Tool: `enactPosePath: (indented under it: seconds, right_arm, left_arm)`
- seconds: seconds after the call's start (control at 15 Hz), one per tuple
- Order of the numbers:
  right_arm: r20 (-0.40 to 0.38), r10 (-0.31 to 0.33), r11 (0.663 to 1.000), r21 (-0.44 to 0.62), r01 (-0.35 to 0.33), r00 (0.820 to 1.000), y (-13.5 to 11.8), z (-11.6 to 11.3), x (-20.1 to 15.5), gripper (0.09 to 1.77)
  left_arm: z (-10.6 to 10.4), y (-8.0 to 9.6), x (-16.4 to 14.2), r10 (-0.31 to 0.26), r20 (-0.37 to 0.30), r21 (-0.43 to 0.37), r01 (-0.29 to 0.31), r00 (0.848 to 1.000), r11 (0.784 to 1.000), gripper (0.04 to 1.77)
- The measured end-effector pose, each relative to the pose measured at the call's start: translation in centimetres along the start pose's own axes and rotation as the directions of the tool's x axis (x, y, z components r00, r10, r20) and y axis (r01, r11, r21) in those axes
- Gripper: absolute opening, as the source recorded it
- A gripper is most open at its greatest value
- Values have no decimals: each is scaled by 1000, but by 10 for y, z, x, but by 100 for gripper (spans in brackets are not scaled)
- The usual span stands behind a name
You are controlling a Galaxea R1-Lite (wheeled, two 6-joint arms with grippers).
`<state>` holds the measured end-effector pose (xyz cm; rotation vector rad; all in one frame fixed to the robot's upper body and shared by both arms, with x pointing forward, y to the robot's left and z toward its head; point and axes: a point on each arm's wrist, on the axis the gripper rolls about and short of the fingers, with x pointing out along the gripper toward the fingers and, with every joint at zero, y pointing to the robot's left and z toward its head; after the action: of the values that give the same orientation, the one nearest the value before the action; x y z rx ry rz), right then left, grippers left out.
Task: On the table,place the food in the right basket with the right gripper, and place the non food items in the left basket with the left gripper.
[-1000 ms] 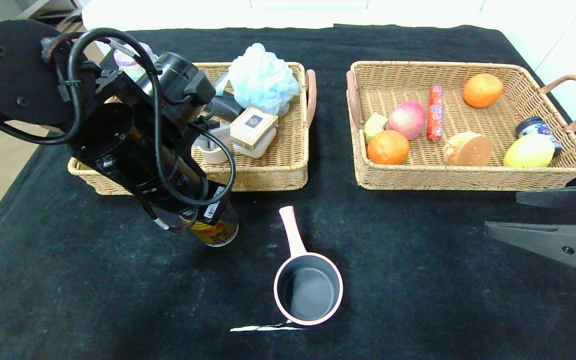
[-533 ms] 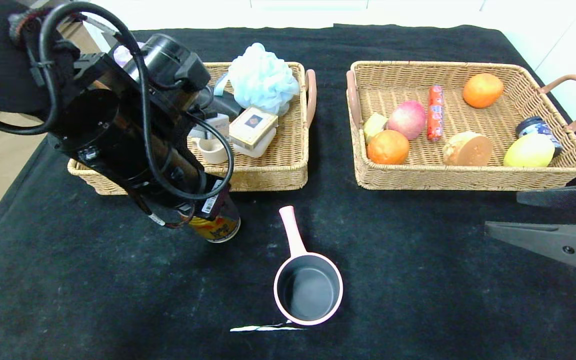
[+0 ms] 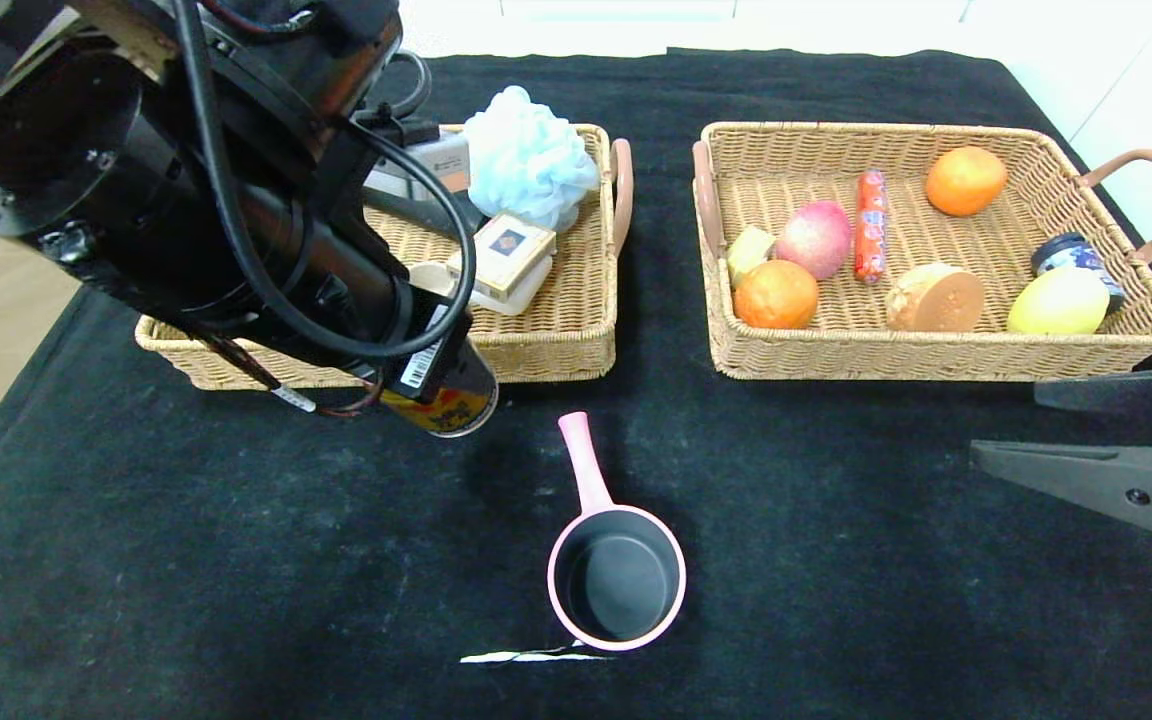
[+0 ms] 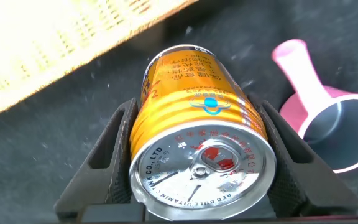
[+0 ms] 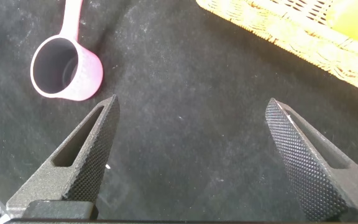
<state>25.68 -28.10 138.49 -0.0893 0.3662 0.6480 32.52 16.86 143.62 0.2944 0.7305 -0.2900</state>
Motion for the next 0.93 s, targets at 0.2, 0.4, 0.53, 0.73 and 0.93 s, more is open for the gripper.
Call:
enactPosePath:
  seconds: [0.2, 0.4, 0.53, 0.73, 0.93]
  right_arm:
    - [3, -4, 1000, 0, 4, 1000, -1, 0, -1, 171]
    - [8, -7, 1000, 0, 7, 1000, -1, 1, -2, 171]
    - [10, -8, 1000, 0, 8, 1000, -1, 2, -2, 171]
    - [13, -10, 1000, 0, 10, 1000, -1, 2, -2, 171]
    - [13, -11, 1000, 1, 11, 1000, -1, 2, -2, 171]
  left_arm:
    - [7, -16, -7, -50, 86, 11, 49, 995, 999, 117]
    - [10, -29, -11, -113, 139, -4, 114, 984, 993, 117]
    - [11, -40, -14, -209, 158, -34, 217, 965, 976, 117]
    - [10, -53, -18, -331, 155, -78, 346, 931, 935, 117]
    - [12, -62, -13, -389, 161, -145, 412, 907, 900, 117]
